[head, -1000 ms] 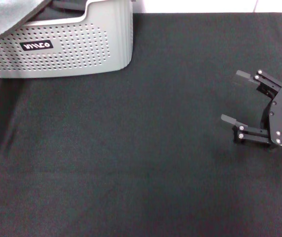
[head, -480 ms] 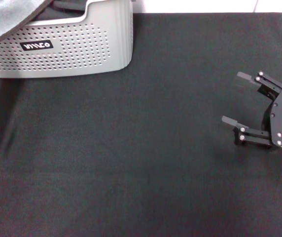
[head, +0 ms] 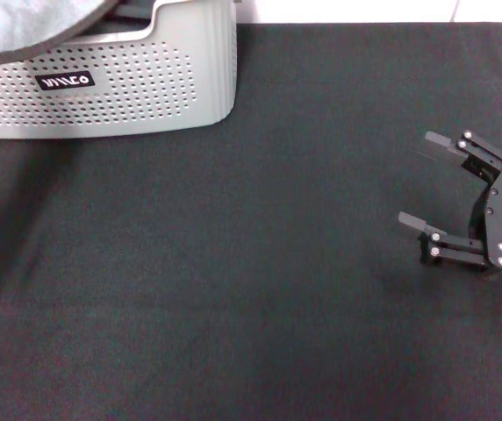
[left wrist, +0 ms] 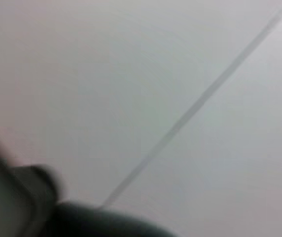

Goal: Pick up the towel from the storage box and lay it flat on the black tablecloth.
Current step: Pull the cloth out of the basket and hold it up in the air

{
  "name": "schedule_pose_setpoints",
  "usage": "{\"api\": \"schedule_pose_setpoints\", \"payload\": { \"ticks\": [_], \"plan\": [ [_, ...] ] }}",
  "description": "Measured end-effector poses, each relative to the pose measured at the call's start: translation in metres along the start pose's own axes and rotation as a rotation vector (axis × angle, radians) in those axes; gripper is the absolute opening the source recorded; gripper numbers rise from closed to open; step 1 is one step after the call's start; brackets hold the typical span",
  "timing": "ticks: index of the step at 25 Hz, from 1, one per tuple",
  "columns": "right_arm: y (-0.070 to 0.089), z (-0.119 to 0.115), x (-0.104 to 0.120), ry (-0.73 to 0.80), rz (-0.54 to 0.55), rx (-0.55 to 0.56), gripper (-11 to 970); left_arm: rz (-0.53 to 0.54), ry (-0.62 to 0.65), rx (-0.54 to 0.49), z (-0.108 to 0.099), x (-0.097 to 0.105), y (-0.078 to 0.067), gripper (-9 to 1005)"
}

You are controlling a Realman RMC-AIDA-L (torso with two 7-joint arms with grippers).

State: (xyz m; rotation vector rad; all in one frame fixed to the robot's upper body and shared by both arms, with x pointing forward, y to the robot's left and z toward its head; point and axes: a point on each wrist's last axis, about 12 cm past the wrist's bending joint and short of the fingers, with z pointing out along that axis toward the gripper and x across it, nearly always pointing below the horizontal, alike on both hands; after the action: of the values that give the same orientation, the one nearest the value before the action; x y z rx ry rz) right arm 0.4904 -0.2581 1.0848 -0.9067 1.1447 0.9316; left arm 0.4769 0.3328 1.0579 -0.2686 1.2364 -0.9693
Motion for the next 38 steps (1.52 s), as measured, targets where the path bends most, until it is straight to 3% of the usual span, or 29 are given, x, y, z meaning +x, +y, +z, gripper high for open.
{"api": "schedule_pose_setpoints", "payload": {
  "ticks": [6,11,21,38],
  "plan": [
    [0.001,0.000,0.000,-0.004,0.002,-0.003,877,-0.024,-0.024,0.222,-0.013,-0.017,-0.023,18],
    [0.001,0.001,-0.001,-0.010,0.000,-0.012,877,-0.064,0.030,0.401,-0.016,-0.028,-0.038,20],
    [0.002,0.003,-0.001,-0.014,0.002,-0.025,876,-0.146,0.274,0.623,0.007,-0.038,-0.058,22],
    [-0.001,0.004,-0.001,-0.009,0.004,-0.014,876,-0.110,0.419,0.787,0.030,-0.046,-0.078,26]
  ]
}}
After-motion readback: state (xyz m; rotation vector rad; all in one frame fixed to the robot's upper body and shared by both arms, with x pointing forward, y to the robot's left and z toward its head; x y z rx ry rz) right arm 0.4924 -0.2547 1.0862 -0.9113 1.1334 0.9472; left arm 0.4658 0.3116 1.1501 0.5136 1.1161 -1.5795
